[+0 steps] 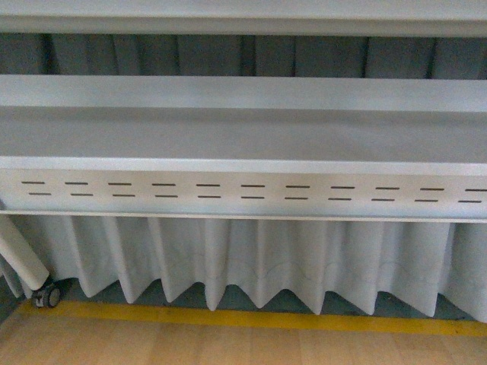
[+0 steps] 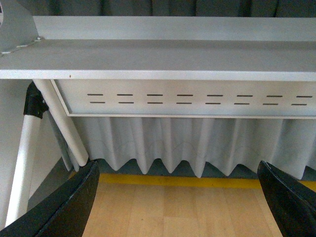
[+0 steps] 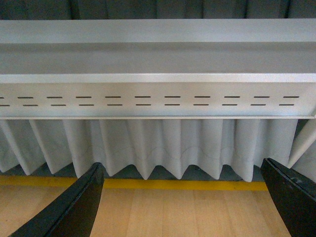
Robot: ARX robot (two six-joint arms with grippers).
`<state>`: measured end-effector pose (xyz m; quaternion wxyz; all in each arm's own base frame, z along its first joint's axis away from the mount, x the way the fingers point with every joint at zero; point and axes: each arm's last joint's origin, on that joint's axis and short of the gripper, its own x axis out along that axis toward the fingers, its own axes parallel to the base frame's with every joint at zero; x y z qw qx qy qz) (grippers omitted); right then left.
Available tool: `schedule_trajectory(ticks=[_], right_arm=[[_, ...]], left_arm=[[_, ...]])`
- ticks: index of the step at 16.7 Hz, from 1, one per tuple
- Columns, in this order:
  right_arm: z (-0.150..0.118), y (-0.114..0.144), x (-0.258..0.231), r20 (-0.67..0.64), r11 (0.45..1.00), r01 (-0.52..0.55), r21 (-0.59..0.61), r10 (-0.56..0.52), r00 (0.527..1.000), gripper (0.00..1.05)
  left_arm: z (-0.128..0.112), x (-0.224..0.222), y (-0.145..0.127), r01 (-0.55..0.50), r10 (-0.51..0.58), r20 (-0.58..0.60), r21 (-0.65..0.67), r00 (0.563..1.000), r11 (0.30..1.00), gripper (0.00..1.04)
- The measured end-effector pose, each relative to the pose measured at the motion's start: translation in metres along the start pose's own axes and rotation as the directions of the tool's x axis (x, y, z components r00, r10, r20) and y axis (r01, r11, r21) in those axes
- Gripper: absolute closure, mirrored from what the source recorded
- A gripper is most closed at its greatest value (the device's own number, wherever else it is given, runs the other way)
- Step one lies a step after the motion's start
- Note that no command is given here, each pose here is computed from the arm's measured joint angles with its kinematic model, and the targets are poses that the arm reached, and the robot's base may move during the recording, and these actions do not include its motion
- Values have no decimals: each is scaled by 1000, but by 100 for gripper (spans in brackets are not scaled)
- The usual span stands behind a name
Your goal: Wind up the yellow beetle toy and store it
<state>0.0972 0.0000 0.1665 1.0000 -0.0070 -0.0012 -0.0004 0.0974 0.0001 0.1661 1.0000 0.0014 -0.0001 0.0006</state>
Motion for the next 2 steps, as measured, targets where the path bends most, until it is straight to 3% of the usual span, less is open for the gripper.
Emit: schedule_trajectory(ticks=[2], right_arm=[[0, 0, 0, 0, 1000, 0, 0, 0, 1000, 7]], left_arm=[[0, 0, 0, 0, 0, 0, 0, 1000, 1000, 7]])
